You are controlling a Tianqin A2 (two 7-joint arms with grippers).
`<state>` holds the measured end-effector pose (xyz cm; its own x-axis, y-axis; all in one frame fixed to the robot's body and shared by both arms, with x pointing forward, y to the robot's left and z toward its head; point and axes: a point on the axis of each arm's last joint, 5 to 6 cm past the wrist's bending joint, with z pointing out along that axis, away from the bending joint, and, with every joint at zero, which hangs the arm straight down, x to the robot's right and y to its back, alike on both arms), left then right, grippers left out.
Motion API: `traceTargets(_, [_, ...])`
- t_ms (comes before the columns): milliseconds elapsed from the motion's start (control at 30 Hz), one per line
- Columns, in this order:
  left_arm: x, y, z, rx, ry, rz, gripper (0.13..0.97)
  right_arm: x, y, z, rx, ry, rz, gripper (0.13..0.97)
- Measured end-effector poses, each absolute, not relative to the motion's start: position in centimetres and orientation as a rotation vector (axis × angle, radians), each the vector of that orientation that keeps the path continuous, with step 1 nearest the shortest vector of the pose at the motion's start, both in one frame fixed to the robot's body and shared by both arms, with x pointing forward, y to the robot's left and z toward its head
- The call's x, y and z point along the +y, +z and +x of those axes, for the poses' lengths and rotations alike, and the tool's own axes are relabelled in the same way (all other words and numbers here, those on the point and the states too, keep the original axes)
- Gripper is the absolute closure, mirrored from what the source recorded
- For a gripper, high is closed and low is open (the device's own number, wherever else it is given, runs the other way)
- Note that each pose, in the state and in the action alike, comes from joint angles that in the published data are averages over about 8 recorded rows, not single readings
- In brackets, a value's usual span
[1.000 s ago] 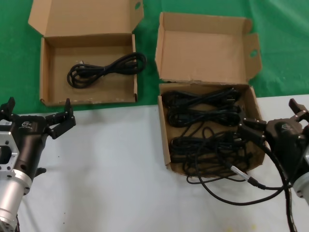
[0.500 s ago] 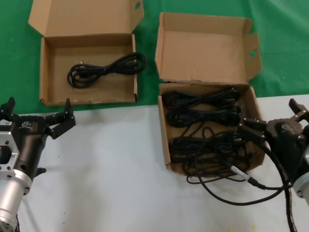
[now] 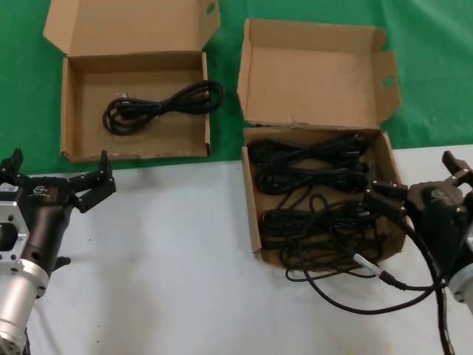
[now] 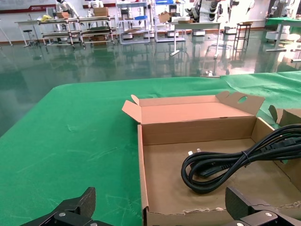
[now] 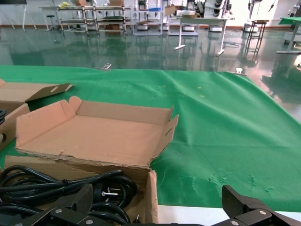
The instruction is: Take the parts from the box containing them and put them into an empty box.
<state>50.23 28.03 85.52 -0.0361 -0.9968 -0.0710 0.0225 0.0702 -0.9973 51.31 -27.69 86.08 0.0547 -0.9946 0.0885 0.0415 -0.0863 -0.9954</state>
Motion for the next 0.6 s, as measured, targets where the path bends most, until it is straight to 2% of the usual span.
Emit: traceTargets(600, [28.03, 85.52, 50.23, 1.253, -1.194, -1.124, 0.132, -27.69, 86.08, 51.31, 1.096, -1.249, -1.27, 0.13])
